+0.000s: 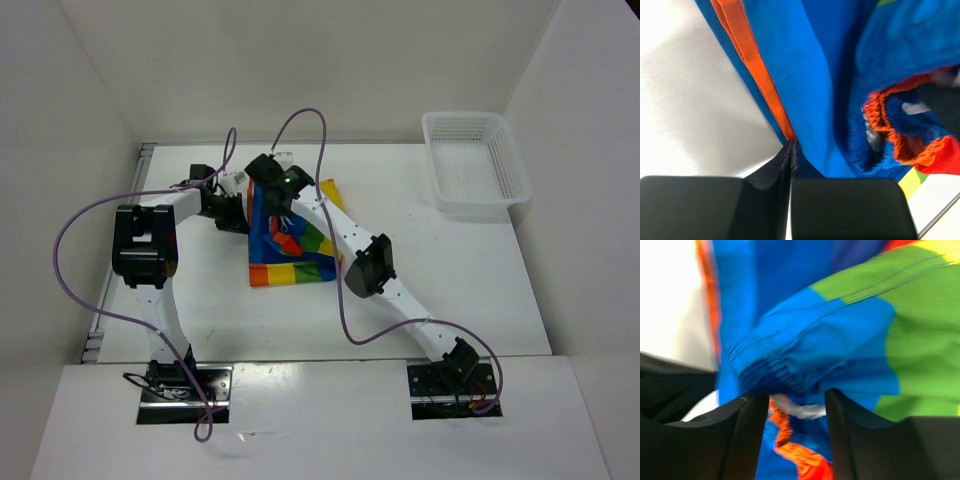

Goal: Fold and stack the shorts
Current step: Fold the shorts

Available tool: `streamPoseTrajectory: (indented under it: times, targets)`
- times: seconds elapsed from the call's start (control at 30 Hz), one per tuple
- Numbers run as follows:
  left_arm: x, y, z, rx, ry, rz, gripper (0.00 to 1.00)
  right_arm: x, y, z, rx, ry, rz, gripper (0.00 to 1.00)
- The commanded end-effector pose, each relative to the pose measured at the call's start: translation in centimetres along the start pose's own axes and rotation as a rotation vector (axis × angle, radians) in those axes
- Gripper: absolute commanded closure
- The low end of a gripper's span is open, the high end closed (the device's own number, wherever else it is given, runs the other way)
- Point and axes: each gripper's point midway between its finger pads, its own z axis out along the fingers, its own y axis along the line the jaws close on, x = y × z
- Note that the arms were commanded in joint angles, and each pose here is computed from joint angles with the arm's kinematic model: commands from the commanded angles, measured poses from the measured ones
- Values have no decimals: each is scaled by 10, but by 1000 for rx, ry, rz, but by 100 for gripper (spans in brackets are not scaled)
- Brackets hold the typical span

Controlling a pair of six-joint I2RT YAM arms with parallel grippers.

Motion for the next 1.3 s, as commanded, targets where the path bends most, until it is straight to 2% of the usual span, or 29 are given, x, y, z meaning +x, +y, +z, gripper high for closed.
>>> streamPoseTrajectory:
  times: [0.0,0.1,0.13,0.2,0.23,0.27,0.5,0.83,1.03,1.17,1.27]
  targets:
    - [34,7,9,-18,109,-30,100,-12,-35,-7,178,-73,26,49]
    - [36,6,8,-18,116,-35,100,-17,-37,-10,194,-101,39,63]
    - [36,6,8,-18,117,-35,100,-18,-39,-10,201,-109,48,72]
    - [39,10,7,-21,120,-48,100,-18,-39,-10,202,-109,48,84]
    - [39,10,7,-21,120,-48,100,-22,-38,-14,196,-116,52,96]
    - [39,10,7,-21,120,-48,100,-21,-37,-14,189,-110,52,100]
    - [37,9,8,-12,111,-43,100,-39,19,-70,-48,-137,7,100]
    - [37,7,8,-3,110,-44,100,-25,67,-85,-226,-107,-38,100]
    - [37,7,8,-3,110,-44,100,-24,77,-78,-258,-111,-43,100]
    - [41,6,8,7,117,-49,100,-10,76,-45,-241,-81,-47,100]
    - [42,4,6,7,116,-48,100,-14,69,-33,-245,-72,-21,93]
